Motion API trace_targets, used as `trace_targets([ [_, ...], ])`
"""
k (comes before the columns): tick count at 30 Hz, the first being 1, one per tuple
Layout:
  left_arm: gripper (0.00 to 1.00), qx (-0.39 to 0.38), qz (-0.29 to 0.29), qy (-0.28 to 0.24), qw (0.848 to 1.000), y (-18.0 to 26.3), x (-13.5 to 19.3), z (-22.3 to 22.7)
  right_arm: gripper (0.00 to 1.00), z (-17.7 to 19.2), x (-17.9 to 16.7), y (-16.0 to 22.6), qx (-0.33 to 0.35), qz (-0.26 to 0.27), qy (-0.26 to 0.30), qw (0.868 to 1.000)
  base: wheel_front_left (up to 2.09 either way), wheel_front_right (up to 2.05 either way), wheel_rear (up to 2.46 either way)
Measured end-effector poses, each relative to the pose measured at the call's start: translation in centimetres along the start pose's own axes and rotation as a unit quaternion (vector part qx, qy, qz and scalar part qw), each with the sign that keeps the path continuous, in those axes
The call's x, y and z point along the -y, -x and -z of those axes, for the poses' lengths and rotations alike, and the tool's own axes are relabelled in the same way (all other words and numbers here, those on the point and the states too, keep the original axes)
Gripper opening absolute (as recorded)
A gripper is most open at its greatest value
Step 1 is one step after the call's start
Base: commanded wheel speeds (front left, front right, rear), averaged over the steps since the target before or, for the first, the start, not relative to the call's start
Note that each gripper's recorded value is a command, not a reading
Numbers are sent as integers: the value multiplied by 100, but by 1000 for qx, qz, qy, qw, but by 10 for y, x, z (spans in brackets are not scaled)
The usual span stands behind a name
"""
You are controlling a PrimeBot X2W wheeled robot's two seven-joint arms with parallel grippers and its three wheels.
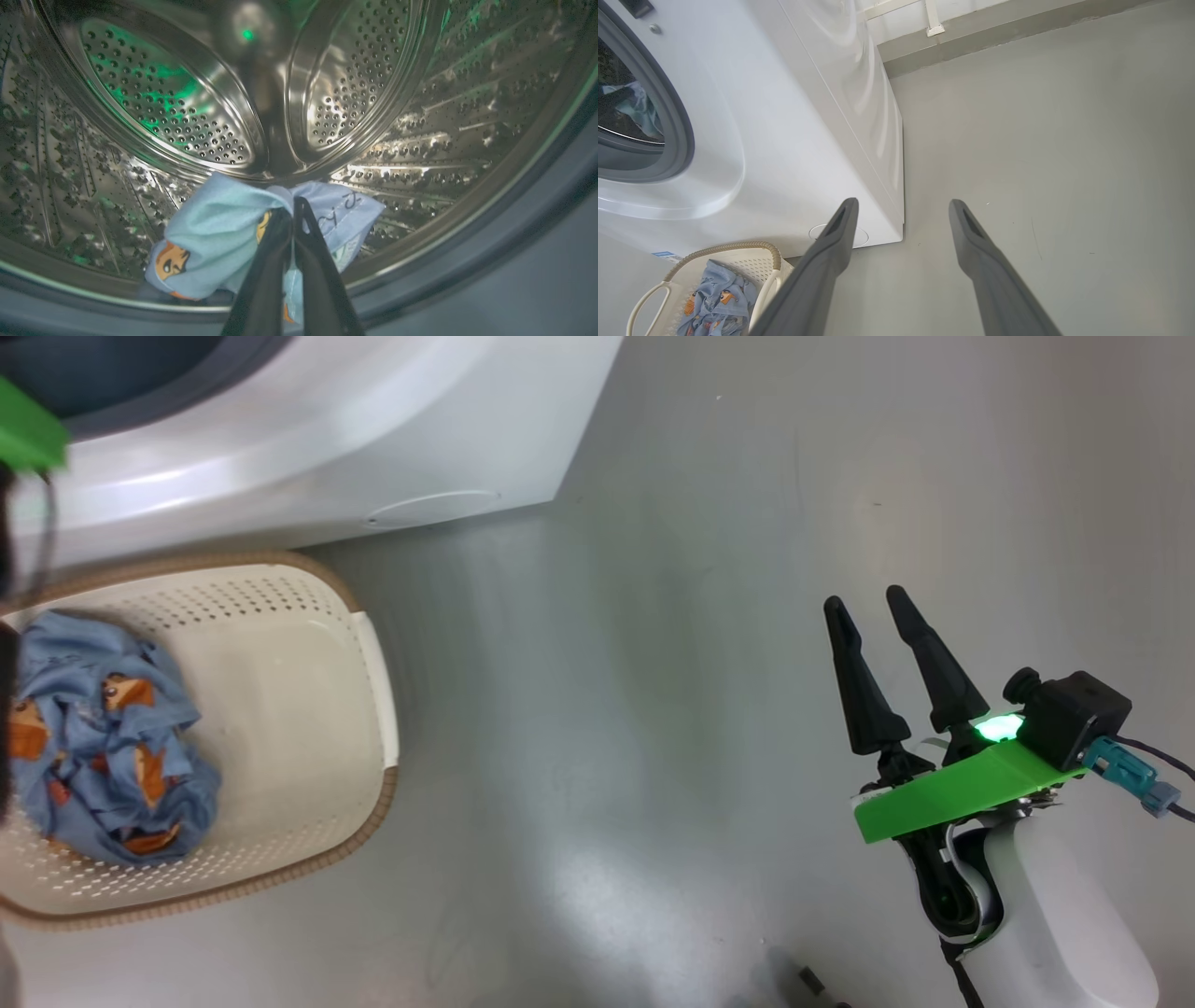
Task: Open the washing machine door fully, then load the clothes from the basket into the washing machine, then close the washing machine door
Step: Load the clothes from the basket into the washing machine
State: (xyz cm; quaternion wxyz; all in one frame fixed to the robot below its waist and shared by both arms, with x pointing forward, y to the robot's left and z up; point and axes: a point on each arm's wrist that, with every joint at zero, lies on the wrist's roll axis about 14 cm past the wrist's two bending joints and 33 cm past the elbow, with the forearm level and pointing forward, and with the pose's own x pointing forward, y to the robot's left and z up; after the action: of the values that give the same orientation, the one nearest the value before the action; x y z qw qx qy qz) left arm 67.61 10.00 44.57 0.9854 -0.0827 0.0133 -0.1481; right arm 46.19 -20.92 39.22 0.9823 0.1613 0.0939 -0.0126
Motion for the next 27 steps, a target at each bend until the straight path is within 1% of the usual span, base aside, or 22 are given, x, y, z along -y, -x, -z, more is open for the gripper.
trace_targets([
  [4, 0, 33, 0, -18, 999, -25, -3, -31, 100, 1, 4, 2, -1, 7, 0, 1000, 0, 0, 0],
  [7, 0, 36, -4, -34, 999, -34, -4, -35, 100, 2, 7, 4, -2, 13, 0, 1000, 0, 0, 0],
  [13, 0, -48, -5, -61, 997, -31, -6, 19, 100, 4, 8, 7, -6, 19, -5, 1000, 0, 0, 0],
  [16, 0, -86, -9, -65, 994, -32, -7, 35, 100, 6, 8, 8, -9, 20, -6, 1000, 0, 0, 0],
  [17, 7, -93, -11, -66, 993, -33, -8, 36, 100, 6, 7, 8, -10, 19, -6, 1000, 0, 0, 0],
  [18, 7, -100, -15, -64, 993, -33, -10, 37, 100, 7, 6, 8, -10, 18, -7, 1000, 0, 0, 0],
  [19, 23, -105, -17, -64, 992, -34, -11, 38, 100, 7, 5, 8, -11, 17, -7, 1000, 0, 0, 0],
  [21, 48, -117, -22, -64, 991, -33, -13, 40, 100, 7, 4, 8, -10, 16, -8, 1000, 0, 0, 0],
  [22, 89, -120, -22, -65, 990, -32, -13, 41, 100, 7, 4, 8, -10, 15, -8, 1000, 0, 0, 0],
  [23, 100, -122, -22, -65, 990, -32, -13, 42, 100, 5, 3, 6, -7, 14, -8, 1000, 0, 0, 0],
  [27, 100, -120, -26, -56, 991, -28, -13, 40, 100, 0, -1, 3, -1, 8, -9, 1000, 0, 0, 0],
])
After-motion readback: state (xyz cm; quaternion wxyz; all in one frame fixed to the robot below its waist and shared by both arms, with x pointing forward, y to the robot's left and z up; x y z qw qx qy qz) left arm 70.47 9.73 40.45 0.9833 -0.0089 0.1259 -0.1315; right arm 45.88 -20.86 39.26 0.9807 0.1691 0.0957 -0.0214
